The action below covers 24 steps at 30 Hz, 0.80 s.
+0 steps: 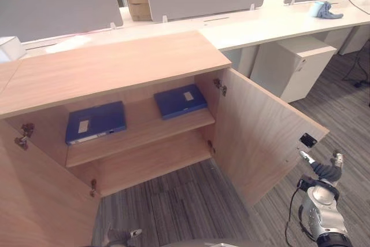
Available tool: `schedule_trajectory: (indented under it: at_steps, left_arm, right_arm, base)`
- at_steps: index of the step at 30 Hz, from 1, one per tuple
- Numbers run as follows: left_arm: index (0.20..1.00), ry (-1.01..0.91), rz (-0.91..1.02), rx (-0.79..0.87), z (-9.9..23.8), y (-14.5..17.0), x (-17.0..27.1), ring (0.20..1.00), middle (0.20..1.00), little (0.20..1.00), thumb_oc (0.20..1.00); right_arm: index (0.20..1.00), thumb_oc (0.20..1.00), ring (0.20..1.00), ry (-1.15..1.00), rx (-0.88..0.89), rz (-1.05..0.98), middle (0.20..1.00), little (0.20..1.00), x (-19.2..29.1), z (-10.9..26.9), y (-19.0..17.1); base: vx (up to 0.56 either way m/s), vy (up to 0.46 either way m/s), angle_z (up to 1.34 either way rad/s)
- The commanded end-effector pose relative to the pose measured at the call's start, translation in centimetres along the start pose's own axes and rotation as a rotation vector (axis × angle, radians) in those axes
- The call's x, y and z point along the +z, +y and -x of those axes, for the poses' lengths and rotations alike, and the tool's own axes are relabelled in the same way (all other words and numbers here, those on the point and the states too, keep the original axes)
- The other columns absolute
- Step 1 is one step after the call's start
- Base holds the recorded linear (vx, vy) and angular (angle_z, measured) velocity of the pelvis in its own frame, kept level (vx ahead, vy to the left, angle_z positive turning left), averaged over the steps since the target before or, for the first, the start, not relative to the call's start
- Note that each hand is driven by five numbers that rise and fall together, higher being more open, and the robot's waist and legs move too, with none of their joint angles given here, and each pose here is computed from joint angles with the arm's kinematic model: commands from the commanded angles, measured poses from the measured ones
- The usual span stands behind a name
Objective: Put the empty folder in the office cabinet
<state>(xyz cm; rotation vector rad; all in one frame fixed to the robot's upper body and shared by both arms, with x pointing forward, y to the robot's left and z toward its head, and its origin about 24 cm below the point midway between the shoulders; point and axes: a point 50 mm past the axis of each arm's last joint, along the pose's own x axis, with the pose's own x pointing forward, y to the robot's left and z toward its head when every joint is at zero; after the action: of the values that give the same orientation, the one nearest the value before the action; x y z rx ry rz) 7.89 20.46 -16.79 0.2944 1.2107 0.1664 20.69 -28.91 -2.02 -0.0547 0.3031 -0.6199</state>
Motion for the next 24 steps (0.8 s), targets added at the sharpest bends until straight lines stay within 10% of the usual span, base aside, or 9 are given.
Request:
schedule_trajectory:
  at_steps: [1, 13, 24]
  left_arm:
    - [1.0, -0.056, -0.031, 0.052, -0.6, 2.1, 2.0, 1.0, 1.0, 1.0, 1.0]
    - [1.0, -0.077, -0.03, 0.017, -0.6, 2.7, 2.0, 1.0, 1.0, 1.0, 1.0]
    - [1.0, -0.108, -0.068, -0.097, -0.6, 1.6, 2.9, 1.0, 1.0, 1.0, 1.0]
  right_arm:
    - [1.0, 1.0, 1.0, -0.149, 0.013, -0.078, 1.0, 1.0, 3.7, -1.7, 0.0]
    - [1.0, 1.0, 1.0, -0.129, 0.508, -0.139, 1.0, 1.0, 5.1, -2.0, 6.8]
    - [1.0, 1.0, 1.0, -0.072, 1.358, 0.126, 1.0, 1.0, 5.8, 5.3, 16.4]
  base:
    - [0.0, 0.031, -0.09]
    - [0.0, -0.003, -0.05]
    - [-0.01, -0.03, -0.03]
